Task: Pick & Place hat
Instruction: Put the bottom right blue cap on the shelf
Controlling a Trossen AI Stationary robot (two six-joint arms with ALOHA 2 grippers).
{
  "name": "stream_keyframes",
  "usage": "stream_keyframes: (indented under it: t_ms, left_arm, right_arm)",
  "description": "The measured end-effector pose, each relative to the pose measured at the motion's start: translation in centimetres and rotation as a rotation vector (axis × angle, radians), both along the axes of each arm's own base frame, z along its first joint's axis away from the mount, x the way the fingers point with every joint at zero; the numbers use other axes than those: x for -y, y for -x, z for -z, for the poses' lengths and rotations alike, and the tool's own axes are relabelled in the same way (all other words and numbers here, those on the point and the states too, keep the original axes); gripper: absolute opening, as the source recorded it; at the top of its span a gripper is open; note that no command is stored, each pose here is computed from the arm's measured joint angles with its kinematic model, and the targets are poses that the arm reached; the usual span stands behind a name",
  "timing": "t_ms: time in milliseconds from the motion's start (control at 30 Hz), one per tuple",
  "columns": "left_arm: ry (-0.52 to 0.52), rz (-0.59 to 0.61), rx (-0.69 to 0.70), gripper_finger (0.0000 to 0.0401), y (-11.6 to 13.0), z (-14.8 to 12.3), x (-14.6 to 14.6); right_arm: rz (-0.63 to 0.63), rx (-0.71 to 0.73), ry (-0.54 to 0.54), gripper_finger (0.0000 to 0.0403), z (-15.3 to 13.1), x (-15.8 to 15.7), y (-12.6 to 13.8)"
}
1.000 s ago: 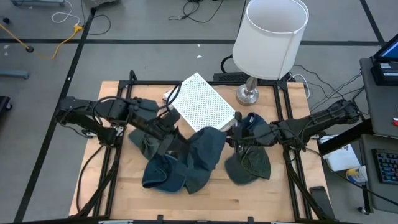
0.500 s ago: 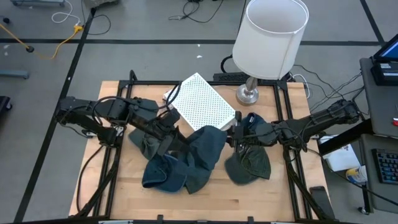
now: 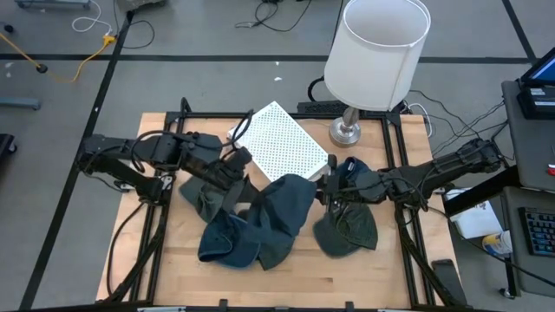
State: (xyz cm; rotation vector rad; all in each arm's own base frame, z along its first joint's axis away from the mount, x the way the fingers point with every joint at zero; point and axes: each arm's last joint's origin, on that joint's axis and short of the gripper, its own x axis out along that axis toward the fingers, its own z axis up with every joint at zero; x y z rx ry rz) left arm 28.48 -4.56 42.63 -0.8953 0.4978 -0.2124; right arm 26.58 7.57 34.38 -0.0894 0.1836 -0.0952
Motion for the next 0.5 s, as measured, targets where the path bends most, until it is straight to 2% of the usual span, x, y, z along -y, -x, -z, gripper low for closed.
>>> stream_keyframes:
  t_ms: [133, 233, 367, 500]
  left_arm:
    - [0.007, -0.012, 0.003, 0.0005, 0.1, -0.1, -0.7]
    - [-0.005, -0.009, 0.026, 0.0004, 0.5, -0.5, -1.2]
    - [-0.022, 0.018, 0.047, 0.0003, 0.9, -0.8, -1.8]
    - [-0.060, 0.012, 0.050, 0.0002, 1.7, -1.1, -2.7]
  right_arm:
    - [-0.007, 0.001, -0.013, 0.0005, 0.0, -0.2, 0.1]
    - [-0.007, 0.005, -0.070, 0.0017, 0.0, -0.4, 0.1]
    - [-0.043, -0.029, -0.195, 0.0060, 0.3, -0.7, 0.3]
    - [-0.135, -0.136, -0.337, 0.0116, 1.1, -1.0, 0.6]
